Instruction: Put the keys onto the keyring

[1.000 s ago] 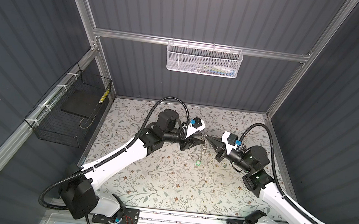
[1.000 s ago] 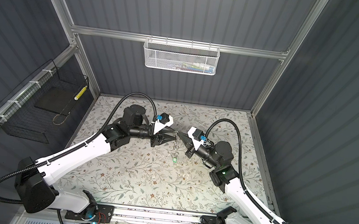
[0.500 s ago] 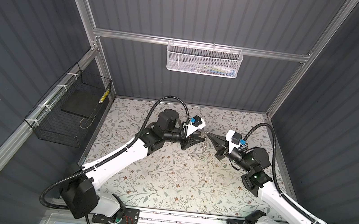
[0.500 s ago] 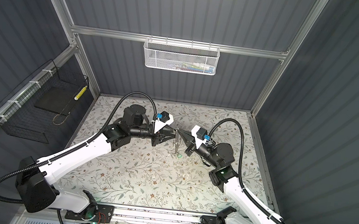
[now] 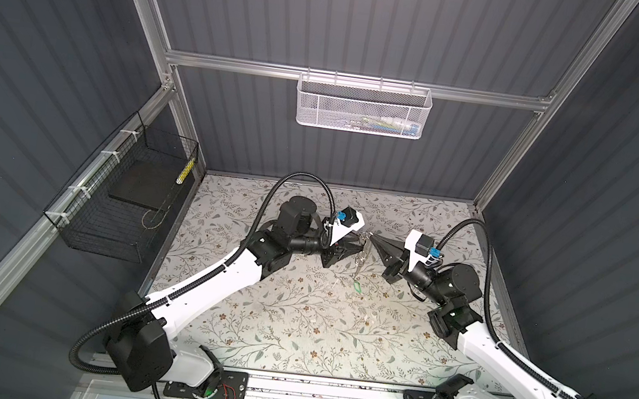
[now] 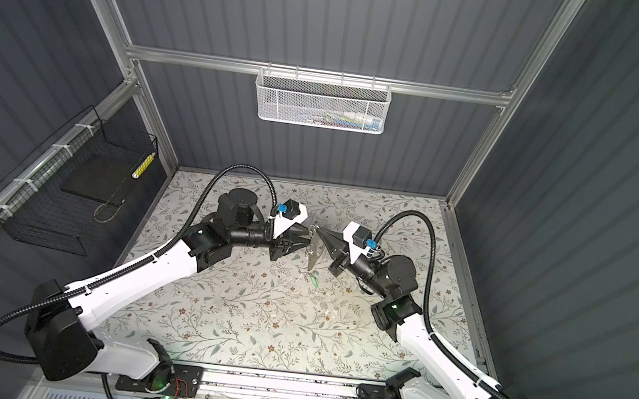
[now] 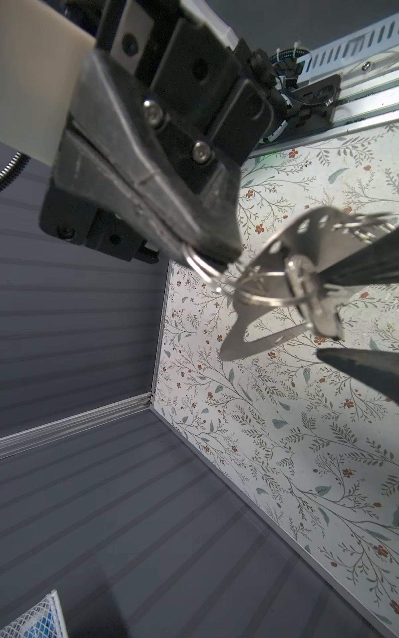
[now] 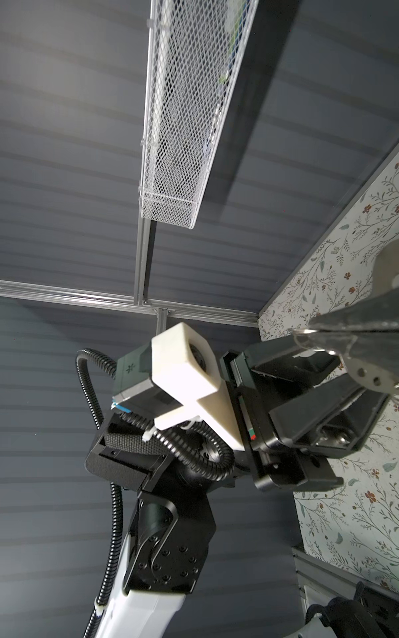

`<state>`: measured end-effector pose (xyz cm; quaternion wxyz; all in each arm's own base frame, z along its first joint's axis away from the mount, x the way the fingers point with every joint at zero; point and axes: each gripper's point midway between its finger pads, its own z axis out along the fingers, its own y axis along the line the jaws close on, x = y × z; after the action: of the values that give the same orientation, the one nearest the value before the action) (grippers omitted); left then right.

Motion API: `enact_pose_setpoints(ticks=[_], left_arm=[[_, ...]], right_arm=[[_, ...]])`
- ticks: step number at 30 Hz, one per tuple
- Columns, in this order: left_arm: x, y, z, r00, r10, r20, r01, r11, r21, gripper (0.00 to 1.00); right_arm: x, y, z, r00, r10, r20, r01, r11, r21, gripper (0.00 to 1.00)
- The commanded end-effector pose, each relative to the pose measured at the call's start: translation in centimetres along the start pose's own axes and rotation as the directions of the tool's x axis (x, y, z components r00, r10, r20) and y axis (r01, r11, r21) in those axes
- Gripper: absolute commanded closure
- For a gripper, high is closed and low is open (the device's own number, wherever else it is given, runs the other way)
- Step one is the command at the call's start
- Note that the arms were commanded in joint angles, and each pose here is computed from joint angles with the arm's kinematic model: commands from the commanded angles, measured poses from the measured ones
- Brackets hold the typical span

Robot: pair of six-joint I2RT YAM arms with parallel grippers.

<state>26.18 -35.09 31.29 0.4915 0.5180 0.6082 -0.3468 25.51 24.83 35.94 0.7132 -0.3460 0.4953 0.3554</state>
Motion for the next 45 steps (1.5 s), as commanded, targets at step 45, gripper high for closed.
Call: enact_pose_setpoints(ticks=[45], left_arm=[[-1.2,-2.1,-2.4,0.998,0.052,0.023,-0.057,0.959,0.278,0.64]], right_arm=[[-1.8,1.3,0.3,0.998,0.042,0.039,-0.036,0.99,-0.134,1.0]])
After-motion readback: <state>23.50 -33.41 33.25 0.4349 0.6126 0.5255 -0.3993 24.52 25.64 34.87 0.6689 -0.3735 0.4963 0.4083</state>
